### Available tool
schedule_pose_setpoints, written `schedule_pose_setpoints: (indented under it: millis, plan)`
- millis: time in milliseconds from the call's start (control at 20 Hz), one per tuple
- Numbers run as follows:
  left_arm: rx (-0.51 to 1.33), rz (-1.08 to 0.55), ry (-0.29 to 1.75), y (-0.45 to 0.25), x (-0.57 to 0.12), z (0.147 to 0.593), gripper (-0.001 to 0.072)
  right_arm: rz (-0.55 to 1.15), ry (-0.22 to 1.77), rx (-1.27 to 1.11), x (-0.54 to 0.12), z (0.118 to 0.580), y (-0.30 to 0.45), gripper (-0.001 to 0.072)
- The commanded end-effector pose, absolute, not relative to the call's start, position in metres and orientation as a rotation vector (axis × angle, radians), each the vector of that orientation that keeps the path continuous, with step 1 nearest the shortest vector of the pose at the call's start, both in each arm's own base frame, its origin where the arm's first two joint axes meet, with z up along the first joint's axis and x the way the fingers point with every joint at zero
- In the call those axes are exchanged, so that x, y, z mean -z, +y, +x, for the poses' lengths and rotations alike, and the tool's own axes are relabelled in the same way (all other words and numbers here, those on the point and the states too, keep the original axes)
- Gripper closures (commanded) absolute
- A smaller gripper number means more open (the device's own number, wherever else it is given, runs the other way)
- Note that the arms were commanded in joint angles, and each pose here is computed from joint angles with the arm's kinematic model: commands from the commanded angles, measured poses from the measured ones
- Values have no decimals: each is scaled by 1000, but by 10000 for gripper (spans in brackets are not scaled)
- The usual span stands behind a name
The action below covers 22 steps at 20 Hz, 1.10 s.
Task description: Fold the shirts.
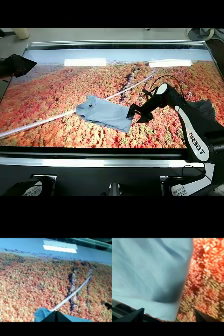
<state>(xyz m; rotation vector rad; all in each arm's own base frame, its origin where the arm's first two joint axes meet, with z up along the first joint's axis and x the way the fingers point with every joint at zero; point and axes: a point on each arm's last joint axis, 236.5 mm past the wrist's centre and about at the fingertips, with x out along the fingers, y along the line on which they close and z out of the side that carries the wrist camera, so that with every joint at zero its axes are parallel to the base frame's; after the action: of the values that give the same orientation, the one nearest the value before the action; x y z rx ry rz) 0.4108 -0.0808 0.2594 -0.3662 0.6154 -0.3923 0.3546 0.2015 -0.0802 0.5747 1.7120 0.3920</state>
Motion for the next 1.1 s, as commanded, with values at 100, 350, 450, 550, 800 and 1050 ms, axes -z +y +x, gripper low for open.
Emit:
schedule_pose_setpoints:
  millis: [100, 350, 450, 550, 800, 1050]
  plan:
    - [387, -370, 624, -80, -256, 410, 680, 731, 1609, -423, 94, 364, 256, 335]
    - [383, -364, 623, -79, -255, 411, 680, 777, 1386, -593, -14, 423, 219, 696]
    - [381, -356, 622, -78, -255, 412, 680, 794, 1222, -550, -82, 454, 159, 695]
    - [376, -351, 625, -77, -253, 412, 680, 823, 1110, -417, -126, 464, 84, 695]
    - [374, -356, 642, -76, -246, 417, 680, 923, 934, -145, -176, 430, -76, 695]
    - [374, -358, 646, -76, -245, 417, 680, 1025, 815, 71, -192, 378, -175, 694]
